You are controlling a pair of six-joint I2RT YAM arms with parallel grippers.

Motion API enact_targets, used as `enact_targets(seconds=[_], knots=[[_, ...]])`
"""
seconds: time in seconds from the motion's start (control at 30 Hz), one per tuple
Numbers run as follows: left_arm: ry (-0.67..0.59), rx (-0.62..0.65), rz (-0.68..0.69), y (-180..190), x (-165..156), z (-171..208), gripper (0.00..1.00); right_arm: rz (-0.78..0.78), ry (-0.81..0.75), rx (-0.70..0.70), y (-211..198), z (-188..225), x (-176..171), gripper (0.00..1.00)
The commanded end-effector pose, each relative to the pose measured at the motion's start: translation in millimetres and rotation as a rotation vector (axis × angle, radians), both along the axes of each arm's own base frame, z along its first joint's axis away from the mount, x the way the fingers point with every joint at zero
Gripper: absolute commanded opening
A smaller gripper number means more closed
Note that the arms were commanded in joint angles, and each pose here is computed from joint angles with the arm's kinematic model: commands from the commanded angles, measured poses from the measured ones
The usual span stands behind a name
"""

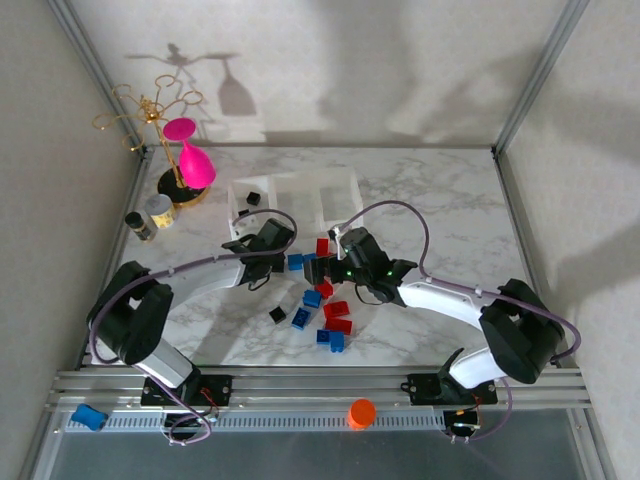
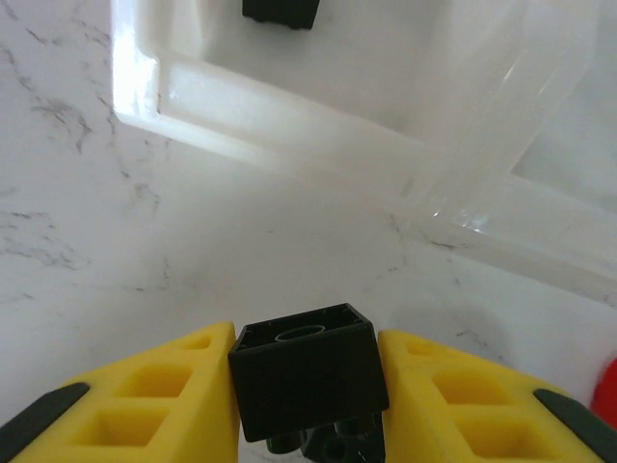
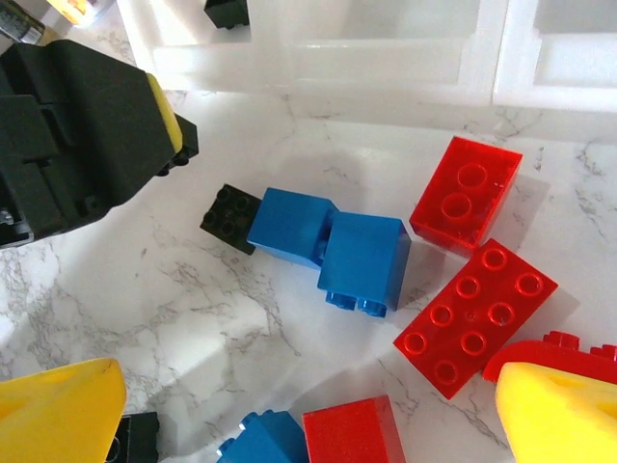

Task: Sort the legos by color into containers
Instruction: Pick up the lego from the center of the table, then place the lego in the container.

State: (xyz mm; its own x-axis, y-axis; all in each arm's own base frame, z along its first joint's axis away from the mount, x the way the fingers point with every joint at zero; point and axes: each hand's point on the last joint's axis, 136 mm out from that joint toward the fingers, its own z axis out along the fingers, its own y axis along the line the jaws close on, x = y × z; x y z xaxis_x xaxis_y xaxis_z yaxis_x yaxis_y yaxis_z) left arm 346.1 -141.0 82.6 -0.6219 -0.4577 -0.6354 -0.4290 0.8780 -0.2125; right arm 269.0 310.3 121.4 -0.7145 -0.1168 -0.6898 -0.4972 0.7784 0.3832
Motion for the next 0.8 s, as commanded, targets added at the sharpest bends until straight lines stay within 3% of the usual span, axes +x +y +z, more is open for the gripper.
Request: enact_targets(seconds=[0.0, 0.27, 0.57, 0.77], knots=[[-0.057, 0.044, 0.004, 9.2, 9.8, 37.3, 0.38, 0.011, -0.05, 0.044, 7.6, 29.0, 6.3, 0.99], [-0.082, 0.074, 0.073, 36.8, 52.1, 68.1, 0.37, -0.037, -0.071, 0.093, 9.9, 46.1, 28.1, 0.99], [-0.068, 0.051, 0.06, 40.5, 105.5, 55.9, 0.37, -0.065, -0.082, 0.094, 3.4, 49.3, 40.0, 0.99], [-0.026, 0.072, 0.045, 35.7, 124.1, 38.8, 0.4, -0.075, -0.073, 0.088, -0.8, 44.1, 41.3, 0.99]])
